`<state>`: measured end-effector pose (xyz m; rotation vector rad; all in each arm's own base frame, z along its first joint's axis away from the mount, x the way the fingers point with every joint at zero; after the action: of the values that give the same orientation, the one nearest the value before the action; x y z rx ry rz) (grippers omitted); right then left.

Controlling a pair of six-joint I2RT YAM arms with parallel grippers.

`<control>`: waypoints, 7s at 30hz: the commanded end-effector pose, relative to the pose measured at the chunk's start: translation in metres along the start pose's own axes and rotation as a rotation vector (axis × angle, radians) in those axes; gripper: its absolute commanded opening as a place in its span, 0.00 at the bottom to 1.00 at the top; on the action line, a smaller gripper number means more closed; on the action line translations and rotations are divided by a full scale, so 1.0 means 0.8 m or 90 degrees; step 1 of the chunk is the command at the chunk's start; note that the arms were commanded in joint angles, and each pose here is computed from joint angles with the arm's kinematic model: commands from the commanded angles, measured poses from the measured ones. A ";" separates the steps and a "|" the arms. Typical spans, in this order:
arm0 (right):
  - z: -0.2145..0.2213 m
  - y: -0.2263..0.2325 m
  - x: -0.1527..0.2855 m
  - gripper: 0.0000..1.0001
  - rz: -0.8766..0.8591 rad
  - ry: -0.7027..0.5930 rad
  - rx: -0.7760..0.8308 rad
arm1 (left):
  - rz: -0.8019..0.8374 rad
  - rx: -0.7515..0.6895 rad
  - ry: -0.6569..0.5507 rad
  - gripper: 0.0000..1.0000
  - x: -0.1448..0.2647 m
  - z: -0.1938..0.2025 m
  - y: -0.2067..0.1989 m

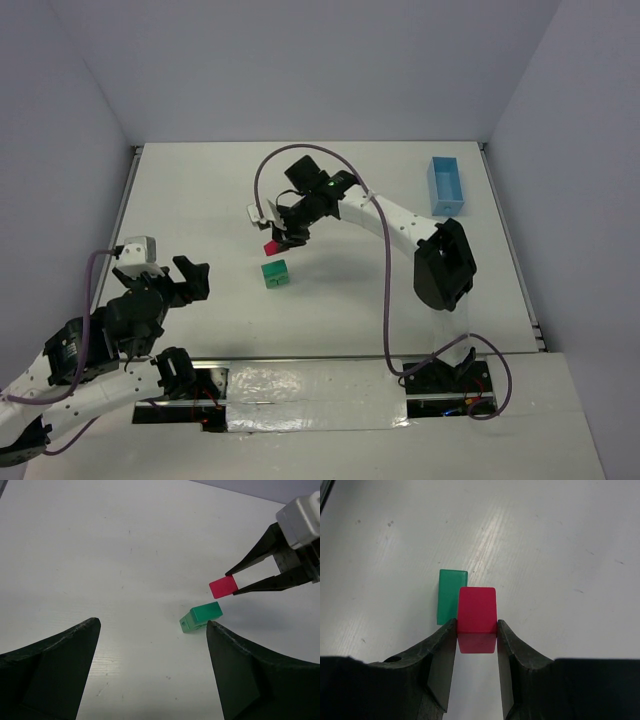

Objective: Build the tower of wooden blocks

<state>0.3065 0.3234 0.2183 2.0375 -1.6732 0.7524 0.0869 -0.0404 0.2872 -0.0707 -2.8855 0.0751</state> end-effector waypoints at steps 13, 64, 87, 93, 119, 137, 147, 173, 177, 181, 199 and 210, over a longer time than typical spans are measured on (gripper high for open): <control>-0.030 0.017 -0.034 0.00 -0.017 0.045 -0.016 | -0.002 0.034 -0.025 1.00 0.007 -0.008 0.009; -0.004 0.026 -0.052 0.17 -0.032 0.059 -0.052 | 0.037 0.041 -0.040 0.99 0.010 -0.006 0.009; -0.003 0.019 -0.063 0.20 -0.029 0.071 -0.058 | 0.054 0.042 -0.045 1.00 0.012 -0.008 0.008; -0.007 0.020 -0.060 0.21 -0.028 0.065 -0.055 | 0.057 0.040 -0.045 0.99 0.012 -0.008 0.007; -0.036 0.033 -0.030 1.00 -0.022 -0.009 -0.040 | 0.065 0.030 -0.042 1.00 0.010 -0.006 0.004; -0.083 0.021 0.030 1.00 0.103 -0.189 -0.080 | 0.063 0.029 -0.043 0.99 0.010 -0.007 0.004; -0.031 0.020 -0.006 0.89 0.063 -0.105 -0.054 | 0.066 0.027 -0.043 0.99 0.010 -0.007 0.003; 0.010 0.020 -0.049 0.77 0.017 -0.076 -0.097 | 0.072 0.029 -0.046 0.99 0.011 -0.007 0.004; 0.013 0.021 -0.051 0.77 0.019 -0.075 -0.097 | 0.074 0.028 -0.045 0.99 0.011 -0.007 0.003; 0.012 0.023 -0.051 0.77 0.014 -0.076 -0.098 | 0.074 0.027 -0.045 1.00 0.011 -0.007 0.003; 0.012 0.031 -0.050 0.74 -0.022 -0.070 -0.111 | 0.076 0.025 -0.044 0.99 0.010 -0.006 0.003; 0.013 0.033 -0.051 0.76 -0.034 -0.068 -0.117 | 0.076 0.022 -0.044 1.00 0.010 -0.006 0.002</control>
<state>0.2789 0.3380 0.1779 1.9727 -1.6913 0.4665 0.0783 -0.0361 0.2910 -0.2269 -2.9221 0.1584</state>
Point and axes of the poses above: each gripper's point midway between its finger pads, its own x axis back along the fingers, its own y axis along the line the jaws close on, z = x × y, the point moved 9 cm from there along x, back along the fingers, and after that the axes turned 13 degrees about -x, right-handed, at the moved point
